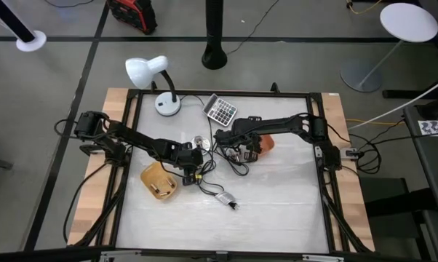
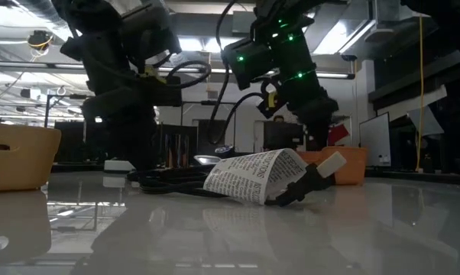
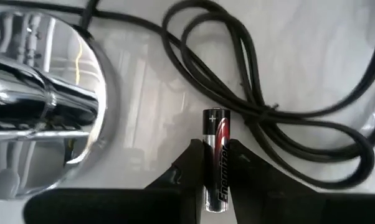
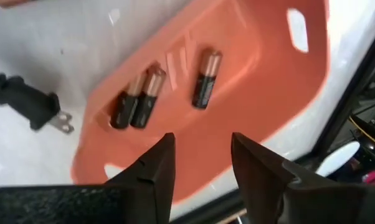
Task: Sort batteries
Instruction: Put the silver battery into the yellow bin
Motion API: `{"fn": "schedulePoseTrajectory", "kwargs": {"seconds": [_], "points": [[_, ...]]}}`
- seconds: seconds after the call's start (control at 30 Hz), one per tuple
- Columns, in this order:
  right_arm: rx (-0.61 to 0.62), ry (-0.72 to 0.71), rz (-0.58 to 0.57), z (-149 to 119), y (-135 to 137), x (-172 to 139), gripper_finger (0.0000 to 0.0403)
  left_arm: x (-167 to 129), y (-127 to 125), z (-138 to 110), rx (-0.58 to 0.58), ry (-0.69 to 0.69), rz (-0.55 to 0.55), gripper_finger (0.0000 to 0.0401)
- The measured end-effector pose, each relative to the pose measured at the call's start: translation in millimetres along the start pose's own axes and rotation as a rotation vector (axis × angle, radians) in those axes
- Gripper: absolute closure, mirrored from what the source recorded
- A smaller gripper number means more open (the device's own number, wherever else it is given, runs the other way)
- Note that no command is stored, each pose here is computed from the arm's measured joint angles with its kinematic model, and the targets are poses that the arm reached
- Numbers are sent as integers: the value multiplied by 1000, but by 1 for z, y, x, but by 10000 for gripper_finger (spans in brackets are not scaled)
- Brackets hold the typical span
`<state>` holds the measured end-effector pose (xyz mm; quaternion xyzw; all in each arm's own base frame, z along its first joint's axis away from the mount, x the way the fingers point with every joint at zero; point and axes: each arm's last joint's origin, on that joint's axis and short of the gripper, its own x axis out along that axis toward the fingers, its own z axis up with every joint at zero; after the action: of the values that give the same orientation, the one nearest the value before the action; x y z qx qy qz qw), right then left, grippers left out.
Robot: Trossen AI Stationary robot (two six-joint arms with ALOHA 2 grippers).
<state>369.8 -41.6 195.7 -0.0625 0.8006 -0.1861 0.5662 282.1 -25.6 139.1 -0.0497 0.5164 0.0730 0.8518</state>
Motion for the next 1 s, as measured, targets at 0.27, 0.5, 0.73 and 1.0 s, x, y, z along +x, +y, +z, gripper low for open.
{"fn": "schedulePoseTrajectory", "kwargs": {"seconds": [0.27,0.5,0.73,1.0], "points": [[10,-35,5,1,-5,-14,254,-12,-2,7,-25,-2,-50,356],[11,-119,50,9,-4,-18,253,-51,-2,11,-37,2,-175,354],[12,-252,223,23,2,-21,253,-102,2,0,-104,-4,-292,350],[14,-530,440,47,15,-37,253,-140,-8,-30,-106,86,-323,348]]}}
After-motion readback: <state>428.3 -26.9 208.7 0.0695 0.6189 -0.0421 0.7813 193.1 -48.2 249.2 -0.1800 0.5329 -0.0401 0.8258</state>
